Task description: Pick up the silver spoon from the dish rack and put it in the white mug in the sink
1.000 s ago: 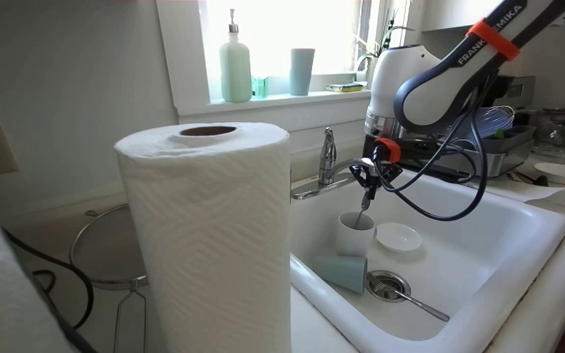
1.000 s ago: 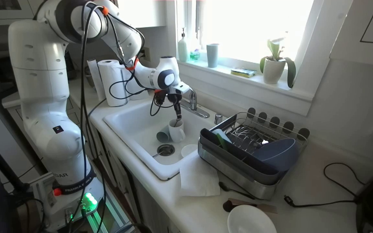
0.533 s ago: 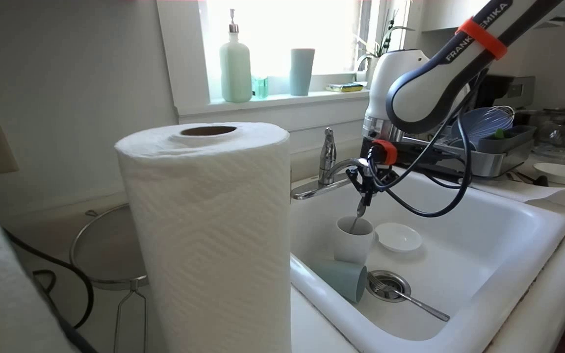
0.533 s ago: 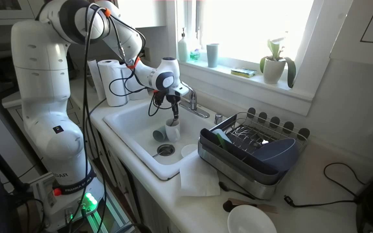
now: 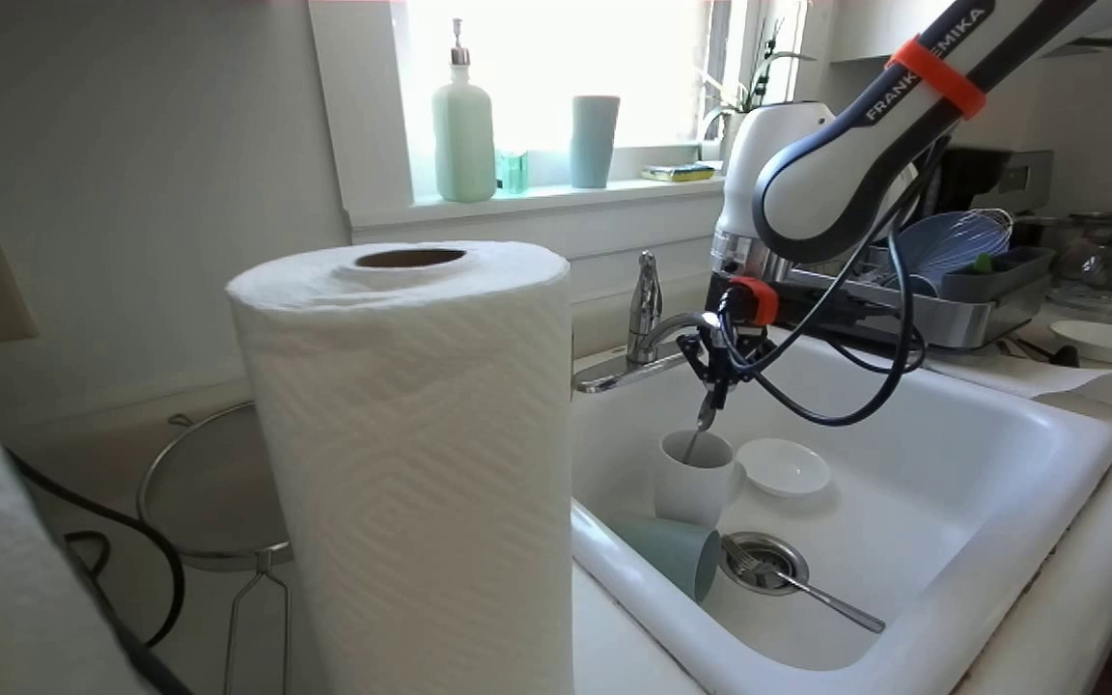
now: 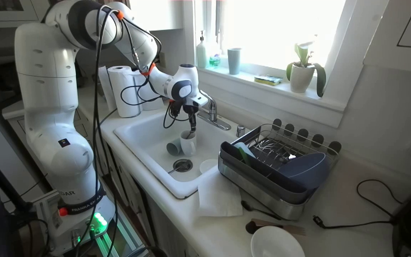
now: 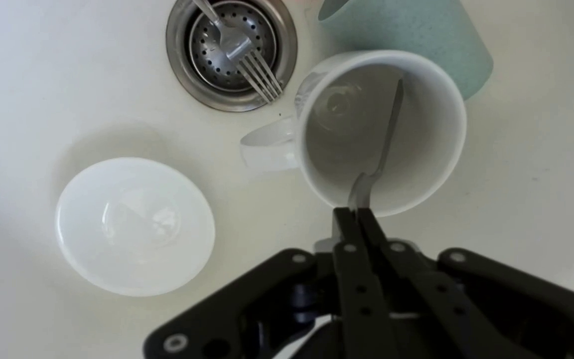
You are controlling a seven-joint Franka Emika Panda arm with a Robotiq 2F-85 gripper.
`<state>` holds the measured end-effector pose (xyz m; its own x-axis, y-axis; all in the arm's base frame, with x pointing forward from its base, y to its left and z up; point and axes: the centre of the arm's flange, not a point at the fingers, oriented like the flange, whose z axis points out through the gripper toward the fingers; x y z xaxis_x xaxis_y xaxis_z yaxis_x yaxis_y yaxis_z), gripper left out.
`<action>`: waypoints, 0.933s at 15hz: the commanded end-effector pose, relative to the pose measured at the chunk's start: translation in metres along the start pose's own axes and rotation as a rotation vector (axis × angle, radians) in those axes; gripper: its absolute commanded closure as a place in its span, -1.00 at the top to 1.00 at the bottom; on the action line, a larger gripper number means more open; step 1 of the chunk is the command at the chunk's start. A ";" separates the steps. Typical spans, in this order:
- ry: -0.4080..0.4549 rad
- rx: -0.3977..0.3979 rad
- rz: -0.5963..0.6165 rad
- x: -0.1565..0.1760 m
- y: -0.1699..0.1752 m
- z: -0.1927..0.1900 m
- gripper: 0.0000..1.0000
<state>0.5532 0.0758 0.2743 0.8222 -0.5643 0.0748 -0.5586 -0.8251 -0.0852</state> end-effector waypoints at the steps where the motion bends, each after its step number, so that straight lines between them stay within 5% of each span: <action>1: -0.002 0.002 0.010 0.004 -0.009 0.008 -0.98; 6: -0.011 0.014 -0.005 0.003 -0.006 0.015 -0.98; 7: -0.013 0.014 -0.007 0.003 -0.005 0.016 -0.42; 14: -0.027 0.023 -0.012 0.004 -0.002 0.010 0.40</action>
<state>0.5552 0.0747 0.2713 0.8269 -0.5586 0.0648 -0.5525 -0.8285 -0.0908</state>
